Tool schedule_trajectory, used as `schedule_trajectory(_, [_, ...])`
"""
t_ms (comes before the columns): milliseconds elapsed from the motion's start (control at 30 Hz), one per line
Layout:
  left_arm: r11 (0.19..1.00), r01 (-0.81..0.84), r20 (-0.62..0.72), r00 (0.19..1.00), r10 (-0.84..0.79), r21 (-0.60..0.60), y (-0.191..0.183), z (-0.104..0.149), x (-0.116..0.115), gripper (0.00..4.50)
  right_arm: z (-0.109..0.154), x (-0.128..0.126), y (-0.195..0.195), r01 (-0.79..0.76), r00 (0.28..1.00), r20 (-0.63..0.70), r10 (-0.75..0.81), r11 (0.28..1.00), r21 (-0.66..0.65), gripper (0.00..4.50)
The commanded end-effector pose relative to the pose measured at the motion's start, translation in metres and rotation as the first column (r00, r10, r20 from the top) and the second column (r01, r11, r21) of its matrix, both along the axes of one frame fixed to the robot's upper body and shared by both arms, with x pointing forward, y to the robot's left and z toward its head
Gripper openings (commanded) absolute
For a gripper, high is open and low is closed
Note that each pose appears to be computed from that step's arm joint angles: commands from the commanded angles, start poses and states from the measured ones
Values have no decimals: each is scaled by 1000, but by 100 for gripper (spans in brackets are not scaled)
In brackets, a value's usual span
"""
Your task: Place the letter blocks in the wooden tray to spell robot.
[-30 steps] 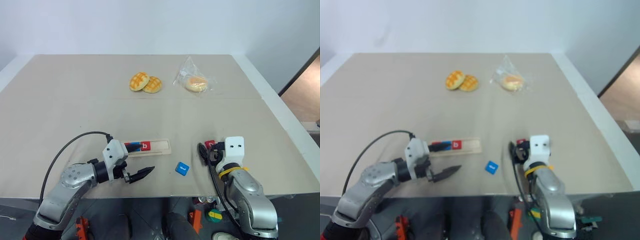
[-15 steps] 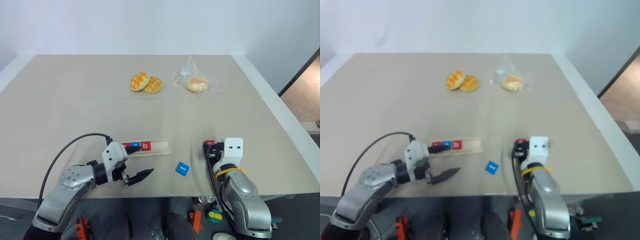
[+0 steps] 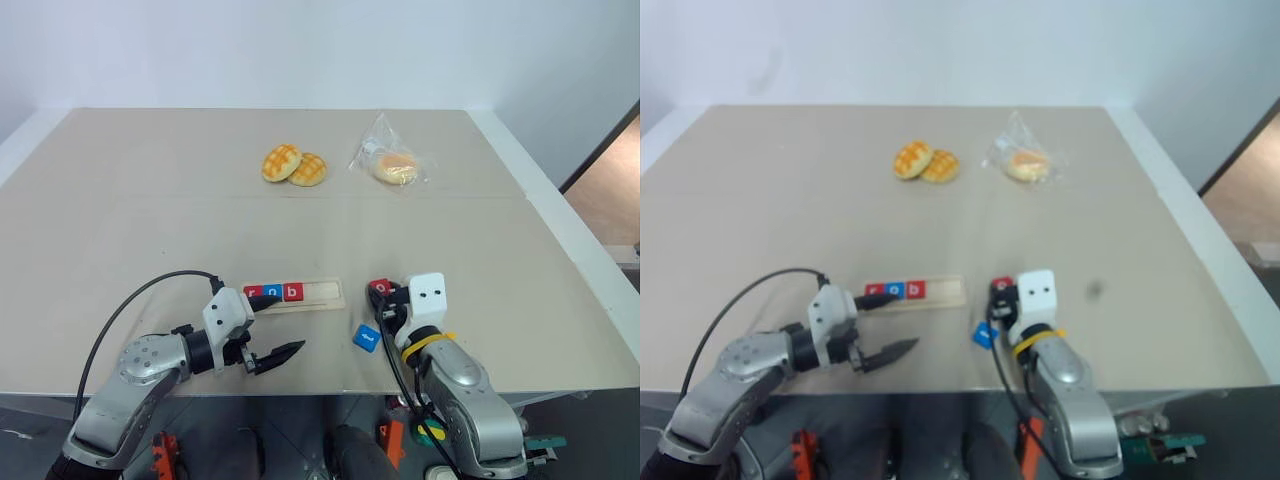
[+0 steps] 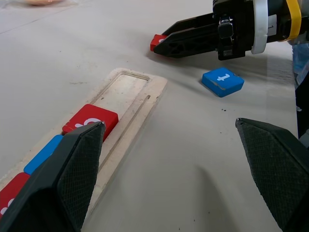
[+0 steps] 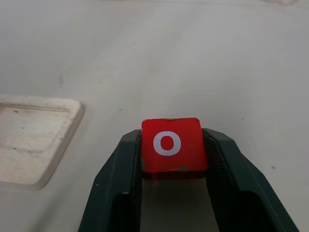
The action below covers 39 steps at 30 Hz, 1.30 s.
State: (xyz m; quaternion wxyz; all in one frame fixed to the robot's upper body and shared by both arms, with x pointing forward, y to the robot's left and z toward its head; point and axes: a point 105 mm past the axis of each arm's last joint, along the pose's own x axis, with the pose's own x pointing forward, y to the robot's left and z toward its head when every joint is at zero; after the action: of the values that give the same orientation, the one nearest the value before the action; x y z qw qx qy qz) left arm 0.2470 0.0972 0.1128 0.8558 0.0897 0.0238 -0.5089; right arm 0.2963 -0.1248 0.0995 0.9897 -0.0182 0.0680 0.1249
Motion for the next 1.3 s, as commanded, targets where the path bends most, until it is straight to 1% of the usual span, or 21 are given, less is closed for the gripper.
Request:
schedule_trajectory(33, [1000, -6, 35, 999, 6, -1, 2, 8, -1, 450, 11, 1, 3, -15, 999, 39, 15, 1000, -6, 121])
schedule_trajectory(333, [1000, -24, 35, 999, 24, 6, 5, 8, 0, 450, 10, -1, 13, -66, 998, 22, 66, 998, -6, 121])
schedule_trajectory(600, [999, -34, 35, 999, 34, 8, 6, 8, 1, 450, 9, -3, 12, -69, 998, 9, 69, 998, 2, 121])
schedule_trajectory(800, [999, -34, 36, 999, 33, 8, 6, 8, 2, 450, 12, -3, 17, -87, 996, 24, 87, 996, 7, 121])
schedule_trajectory(833, [999, -33, 36, 999, 33, 7, 6, 8, 2, 450, 13, -3, 17, -87, 996, 28, 87, 996, 8, 225])
schedule_trajectory(867, [999, -33, 36, 999, 32, 7, 6, 9, 2, 450, 14, -3, 16, -85, 996, 35, 85, 996, 9, 251])
schedule_trajectory(900, [999, -31, 37, 999, 31, 7, 6, 9, 2, 450, 16, -3, 16, -85, 995, 44, 85, 996, 10, 294])
schedule_trajectory(1033, [1000, -28, 42, 999, 27, 4, 4, 10, 3, 450, 26, -4, 14, -106, 991, 81, 104, 994, 13, 432])
schedule_trajectory(1067, [1000, -27, 43, 999, 27, 3, 4, 10, 3, 450, 30, -4, 12, -113, 989, 93, 111, 994, 12, 445])
schedule_trajectory(1167, [1000, -27, 47, 999, 26, 0, 3, 10, 3, 450, 45, -2, 2, -173, 977, 126, 173, 985, -11, 445])
schedule_trajectory(1300, [1000, -22, 53, 998, 22, -6, 0, 11, 5, 450, 57, 6, -12, -314, 943, 104, 316, 949, -39, 445])
